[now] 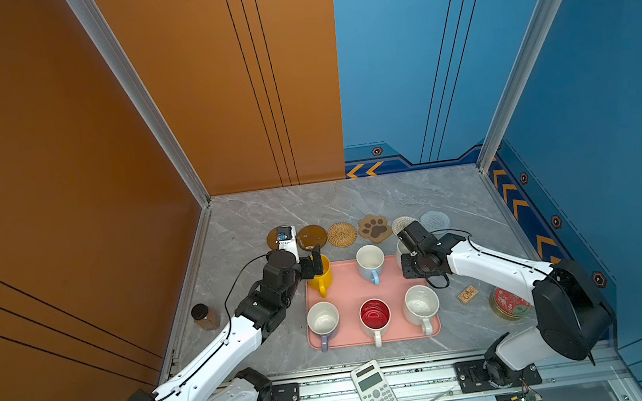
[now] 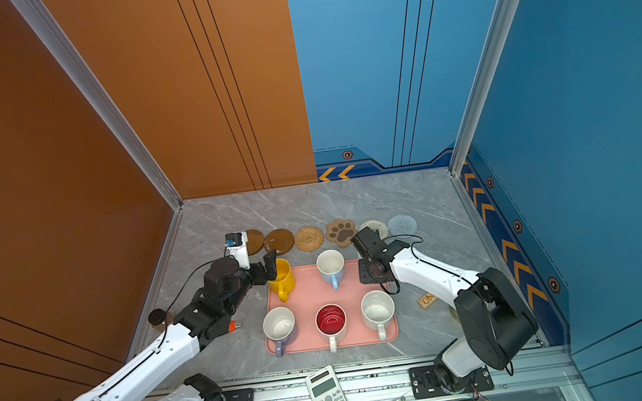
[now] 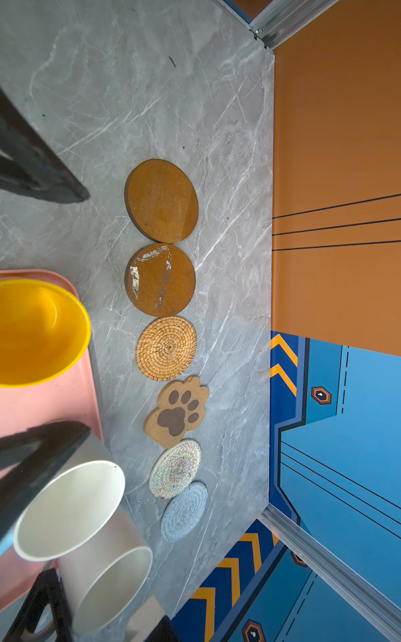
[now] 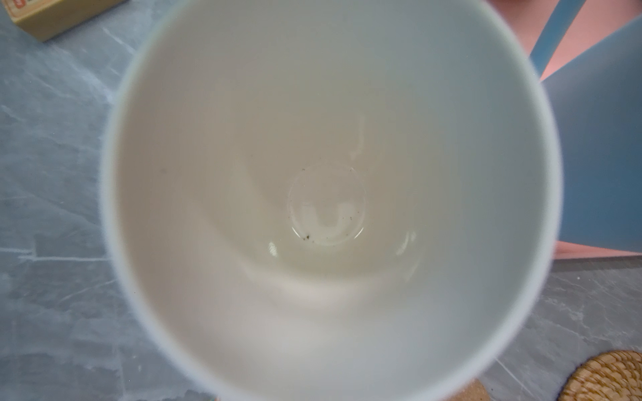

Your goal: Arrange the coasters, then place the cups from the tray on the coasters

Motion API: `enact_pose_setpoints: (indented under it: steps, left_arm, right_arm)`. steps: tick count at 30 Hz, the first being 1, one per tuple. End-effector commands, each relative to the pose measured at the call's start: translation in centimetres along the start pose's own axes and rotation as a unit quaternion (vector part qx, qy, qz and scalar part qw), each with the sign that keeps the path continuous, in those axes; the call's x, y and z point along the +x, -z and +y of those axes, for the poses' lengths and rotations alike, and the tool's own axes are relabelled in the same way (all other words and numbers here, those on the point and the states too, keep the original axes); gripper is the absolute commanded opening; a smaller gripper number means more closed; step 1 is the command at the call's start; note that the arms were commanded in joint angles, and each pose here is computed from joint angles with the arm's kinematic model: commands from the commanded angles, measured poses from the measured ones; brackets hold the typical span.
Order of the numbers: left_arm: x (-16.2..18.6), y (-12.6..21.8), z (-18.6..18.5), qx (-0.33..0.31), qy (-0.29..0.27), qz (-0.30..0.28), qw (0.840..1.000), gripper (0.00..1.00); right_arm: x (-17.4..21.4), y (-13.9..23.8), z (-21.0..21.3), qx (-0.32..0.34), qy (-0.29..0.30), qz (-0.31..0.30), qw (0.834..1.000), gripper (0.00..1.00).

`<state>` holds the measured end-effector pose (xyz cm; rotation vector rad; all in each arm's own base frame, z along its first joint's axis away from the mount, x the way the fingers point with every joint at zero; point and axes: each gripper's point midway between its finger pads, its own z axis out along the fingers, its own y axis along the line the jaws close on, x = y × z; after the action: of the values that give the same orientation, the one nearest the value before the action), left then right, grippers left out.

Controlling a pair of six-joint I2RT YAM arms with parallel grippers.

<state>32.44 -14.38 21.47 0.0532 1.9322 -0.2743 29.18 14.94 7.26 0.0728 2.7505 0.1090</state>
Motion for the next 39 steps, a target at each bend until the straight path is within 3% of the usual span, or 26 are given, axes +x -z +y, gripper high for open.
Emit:
enact_pose_setpoints:
  steps: [1,13,27,39]
  left_arm:
    - [-0.1,0.3,0.4,0.000,0.011,-0.006,1.000,0.98]
    - [-0.1,0.6,0.9,-0.005,0.017,-0.012,1.000,0.98]
    - [-0.1,1.1,1.4,-0.007,0.023,-0.017,1.000,0.98]
    - [0.0,1.1,1.5,-0.006,0.025,-0.015,1.000,0.98]
  right_arm:
    - [-1.0,0.3,-0.1,0.027,0.017,-0.019,0.999,0.00]
    - [-2.6,3.0,-0.1,0.047,0.028,-0.075,0.996,0.00]
    - [-5.1,5.8,0.2,0.006,0.016,-0.101,0.995,0.00]
    - [-9.9,7.8,-4.8,0.013,-0.021,-0.111,0.994,0.00]
